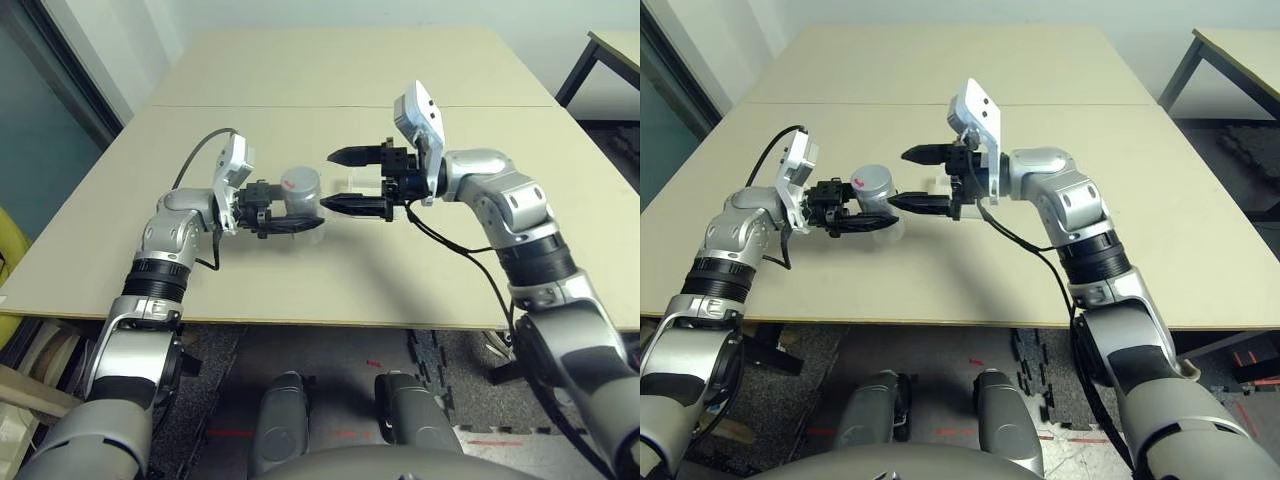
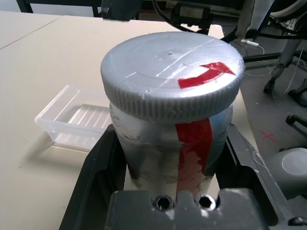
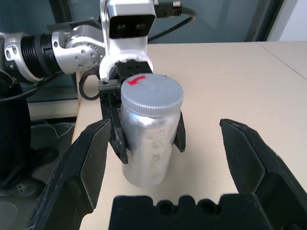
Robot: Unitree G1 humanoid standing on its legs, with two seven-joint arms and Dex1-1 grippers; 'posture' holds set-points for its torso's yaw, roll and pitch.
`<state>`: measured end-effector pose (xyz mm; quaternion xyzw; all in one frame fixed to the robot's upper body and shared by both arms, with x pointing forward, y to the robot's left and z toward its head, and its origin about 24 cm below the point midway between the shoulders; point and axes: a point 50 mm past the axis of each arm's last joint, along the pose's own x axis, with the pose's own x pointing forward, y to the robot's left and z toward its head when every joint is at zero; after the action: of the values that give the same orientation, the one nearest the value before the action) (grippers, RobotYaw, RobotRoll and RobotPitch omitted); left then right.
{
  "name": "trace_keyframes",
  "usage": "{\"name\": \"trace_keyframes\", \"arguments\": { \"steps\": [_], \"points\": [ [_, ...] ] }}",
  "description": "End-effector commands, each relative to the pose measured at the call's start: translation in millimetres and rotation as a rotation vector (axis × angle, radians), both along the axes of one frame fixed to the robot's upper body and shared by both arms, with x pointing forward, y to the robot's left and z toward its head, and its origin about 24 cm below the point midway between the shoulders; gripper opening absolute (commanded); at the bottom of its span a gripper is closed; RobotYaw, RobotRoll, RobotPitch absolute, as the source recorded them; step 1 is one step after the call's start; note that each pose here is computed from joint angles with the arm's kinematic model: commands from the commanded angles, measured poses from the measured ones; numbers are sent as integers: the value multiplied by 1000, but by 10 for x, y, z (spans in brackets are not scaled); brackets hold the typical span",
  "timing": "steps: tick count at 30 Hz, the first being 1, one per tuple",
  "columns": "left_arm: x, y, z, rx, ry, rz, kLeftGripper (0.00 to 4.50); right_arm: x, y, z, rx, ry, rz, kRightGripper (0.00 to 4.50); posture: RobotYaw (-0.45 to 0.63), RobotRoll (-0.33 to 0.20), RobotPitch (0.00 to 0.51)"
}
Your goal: Pour the medicine from the bottle into the box.
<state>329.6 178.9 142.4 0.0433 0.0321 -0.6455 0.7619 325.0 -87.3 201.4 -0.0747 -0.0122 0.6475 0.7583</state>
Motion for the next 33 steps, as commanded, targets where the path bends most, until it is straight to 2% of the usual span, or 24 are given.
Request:
{"name": "trace_keyframes", "arguments": {
  "steps": [1, 17, 31, 33],
  "points": [
    [21, -17, 27, 7, -14, -4, 2749, -30, 110, 61, 23, -18, 22, 4500, -62, 0, 83],
    [17, -46, 3, -1, -17, -3, 2749, -3, 486, 64, -18, -24, 98, 4500, -39, 0, 81],
    [-13, -58, -22, 14, -18, -15, 2749, 109, 554, 12, -57, -32, 61, 4500, -23, 0, 80],
    [-16, -55, -26, 15, -17, -15, 2749, 111, 555, 8, -56, -28, 61, 4118, -23, 0, 80]
  ]
}}
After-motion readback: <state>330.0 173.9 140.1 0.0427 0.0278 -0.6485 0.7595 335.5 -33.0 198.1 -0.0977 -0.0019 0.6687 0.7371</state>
